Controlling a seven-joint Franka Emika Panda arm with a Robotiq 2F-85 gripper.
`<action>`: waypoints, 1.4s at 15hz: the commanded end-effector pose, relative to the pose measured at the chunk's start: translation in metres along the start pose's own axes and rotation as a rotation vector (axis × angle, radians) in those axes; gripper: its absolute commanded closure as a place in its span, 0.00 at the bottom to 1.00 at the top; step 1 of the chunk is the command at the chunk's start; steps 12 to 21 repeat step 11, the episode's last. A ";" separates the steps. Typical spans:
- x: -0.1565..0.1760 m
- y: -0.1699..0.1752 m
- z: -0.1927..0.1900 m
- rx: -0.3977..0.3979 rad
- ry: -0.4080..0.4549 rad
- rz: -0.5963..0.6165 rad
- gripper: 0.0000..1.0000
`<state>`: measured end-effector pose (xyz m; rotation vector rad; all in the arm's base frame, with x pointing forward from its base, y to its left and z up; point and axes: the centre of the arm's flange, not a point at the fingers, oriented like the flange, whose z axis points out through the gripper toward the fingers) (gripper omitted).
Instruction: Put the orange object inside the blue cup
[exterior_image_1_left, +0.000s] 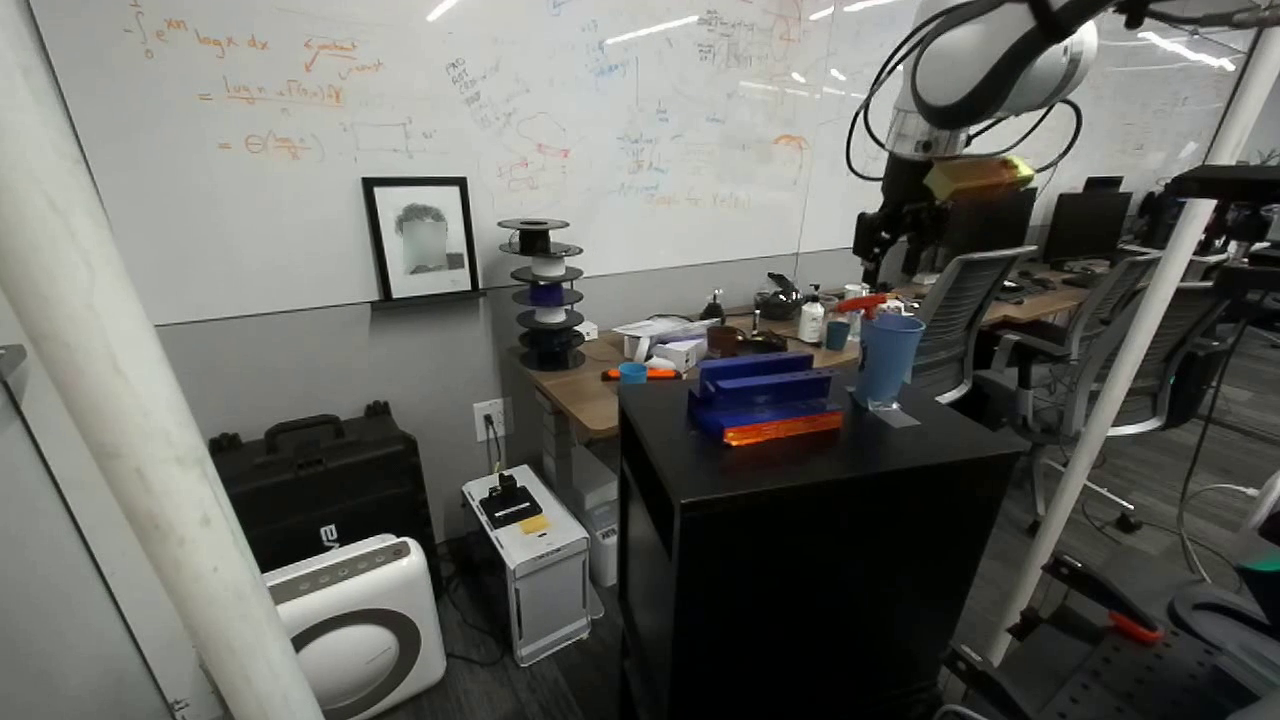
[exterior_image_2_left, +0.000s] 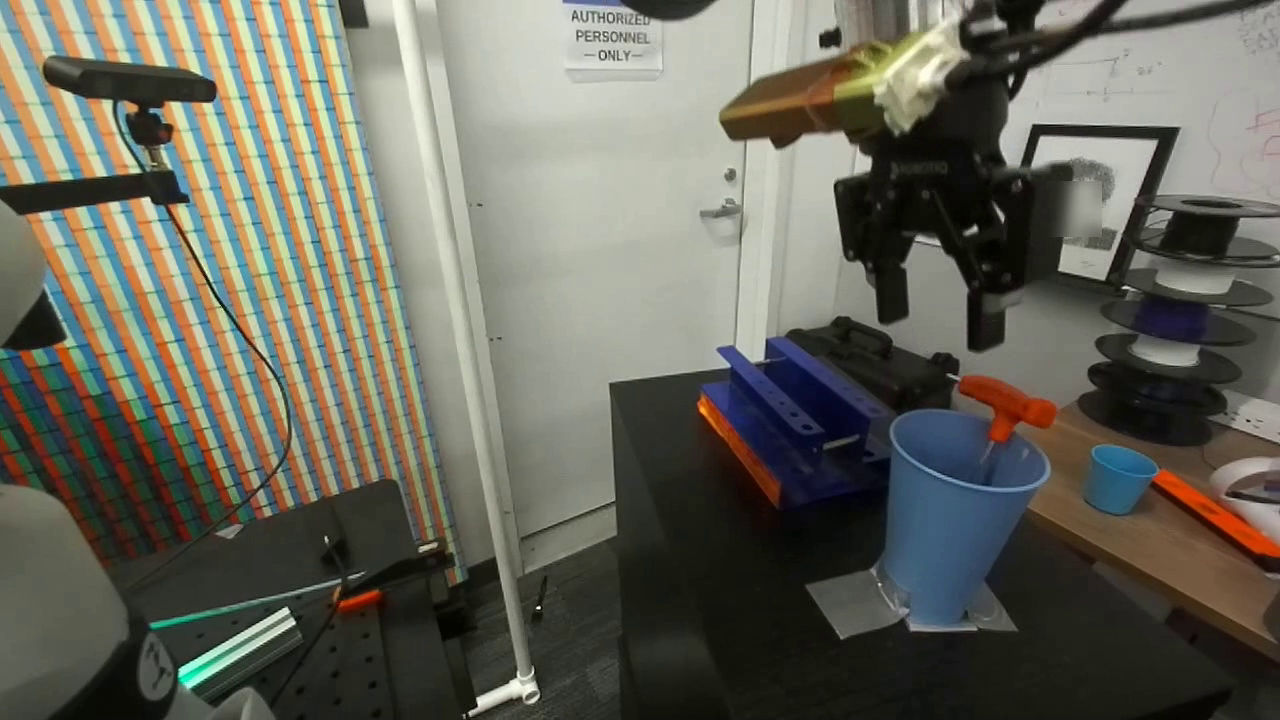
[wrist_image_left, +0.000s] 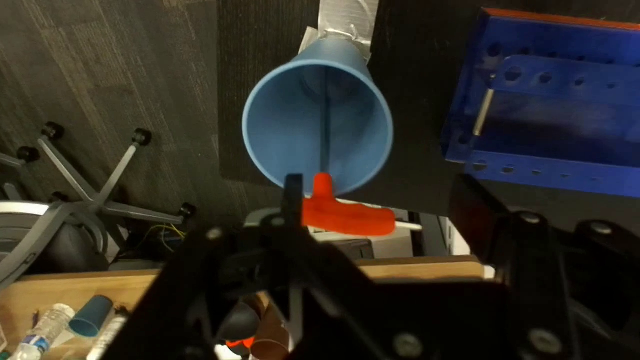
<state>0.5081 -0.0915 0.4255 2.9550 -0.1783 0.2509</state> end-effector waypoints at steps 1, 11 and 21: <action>-0.037 -0.003 -0.088 0.066 0.073 -0.101 0.00; -0.118 0.026 -0.129 0.314 -0.056 -0.129 0.00; -0.118 0.026 -0.129 0.314 -0.056 -0.129 0.00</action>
